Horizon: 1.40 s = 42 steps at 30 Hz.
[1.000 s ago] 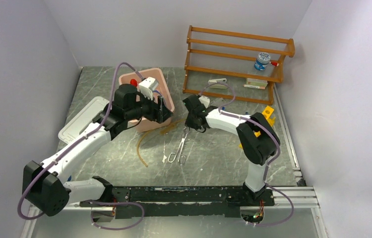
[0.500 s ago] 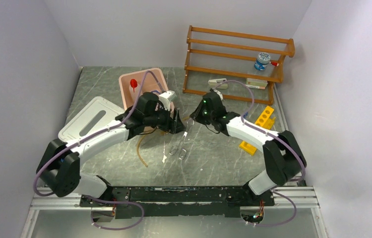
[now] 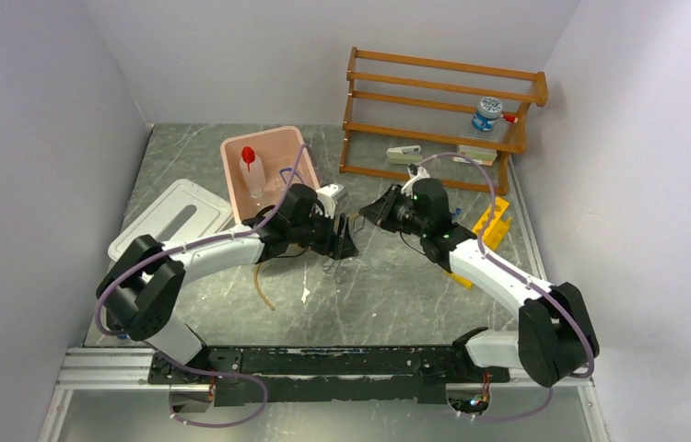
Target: Organize the chemistry lab equipment
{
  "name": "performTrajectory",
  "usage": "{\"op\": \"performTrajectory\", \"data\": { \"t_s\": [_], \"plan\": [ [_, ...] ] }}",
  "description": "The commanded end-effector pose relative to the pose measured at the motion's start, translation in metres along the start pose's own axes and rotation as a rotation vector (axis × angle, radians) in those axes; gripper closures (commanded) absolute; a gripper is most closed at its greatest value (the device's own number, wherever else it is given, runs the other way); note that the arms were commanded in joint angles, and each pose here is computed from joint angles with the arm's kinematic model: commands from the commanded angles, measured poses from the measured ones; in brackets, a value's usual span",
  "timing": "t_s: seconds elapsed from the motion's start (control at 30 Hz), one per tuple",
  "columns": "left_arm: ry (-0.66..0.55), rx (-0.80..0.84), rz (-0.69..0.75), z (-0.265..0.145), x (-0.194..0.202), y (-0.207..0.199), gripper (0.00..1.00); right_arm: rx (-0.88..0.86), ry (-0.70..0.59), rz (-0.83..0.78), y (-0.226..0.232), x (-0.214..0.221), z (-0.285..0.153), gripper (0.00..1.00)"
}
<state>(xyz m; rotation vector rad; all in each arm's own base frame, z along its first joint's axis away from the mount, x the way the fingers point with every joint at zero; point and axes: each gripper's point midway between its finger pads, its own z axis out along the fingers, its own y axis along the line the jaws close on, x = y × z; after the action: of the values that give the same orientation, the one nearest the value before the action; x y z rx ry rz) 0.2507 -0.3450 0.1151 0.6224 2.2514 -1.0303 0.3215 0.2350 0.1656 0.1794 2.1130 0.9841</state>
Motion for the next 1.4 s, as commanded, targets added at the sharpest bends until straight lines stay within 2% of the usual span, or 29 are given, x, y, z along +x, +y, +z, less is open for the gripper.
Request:
{"op": "performTrajectory", "data": {
  "t_s": [0.0, 0.13, 0.23, 0.53, 0.63, 0.67, 0.7, 0.87, 0.93, 1.07, 1.2, 1.37],
  "plan": [
    [-0.069, 0.011, 0.045, 0.012, -0.009, -0.001, 0.33, -0.117, -0.003, -0.024, 0.022, -0.007, -0.013, 1.00],
    [-0.112, -0.072, 0.110, 0.017, -0.011, 0.010, 0.34, -0.119, 0.013, -0.002, 0.022, -0.005, -0.020, 1.00],
    [-0.154, -0.054, 0.169, 0.019, -0.012, 0.004, 0.38, -0.101, 0.025, 0.022, 0.021, -0.004, -0.023, 1.00],
    [-0.229, 0.019, 0.203, 0.011, -0.023, -0.021, 0.72, 0.007, 0.057, 0.119, 0.008, -0.001, -0.026, 1.00],
    [-0.207, 0.048, 0.222, 0.010, -0.019, -0.026, 0.94, -0.015, 0.056, 0.117, 0.015, -0.005, -0.028, 1.00],
    [-0.193, 0.060, 0.229, 0.010, -0.019, -0.030, 0.95, -0.031, 0.059, 0.110, 0.020, -0.006, -0.028, 1.00],
    [-0.176, 0.064, 0.233, 0.010, -0.018, -0.031, 0.95, -0.039, 0.058, 0.103, 0.023, -0.009, -0.029, 0.98],
    [-0.182, 0.065, 0.235, -0.003, -0.032, -0.041, 0.95, -0.038, 0.026, 0.068, 0.037, -0.030, -0.036, 0.54],
    [-0.181, 0.046, 0.240, -0.011, -0.041, -0.045, 0.95, -0.035, -0.012, 0.059, 0.043, -0.044, -0.041, 0.41],
    [-0.206, -0.007, 0.242, -0.030, -0.068, -0.052, 0.95, -0.042, -0.120, 0.014, 0.065, -0.084, -0.058, 0.34],
    [-0.195, -0.169, 0.195, -0.053, -0.096, -0.042, 0.95, -0.056, -0.284, -0.035, 0.090, -0.129, -0.084, 0.33],
    [-0.248, -0.352, 0.113, -0.084, -0.140, -0.018, 0.95, -0.045, -0.450, -0.060, 0.103, -0.166, -0.109, 0.33]
  ]
}}
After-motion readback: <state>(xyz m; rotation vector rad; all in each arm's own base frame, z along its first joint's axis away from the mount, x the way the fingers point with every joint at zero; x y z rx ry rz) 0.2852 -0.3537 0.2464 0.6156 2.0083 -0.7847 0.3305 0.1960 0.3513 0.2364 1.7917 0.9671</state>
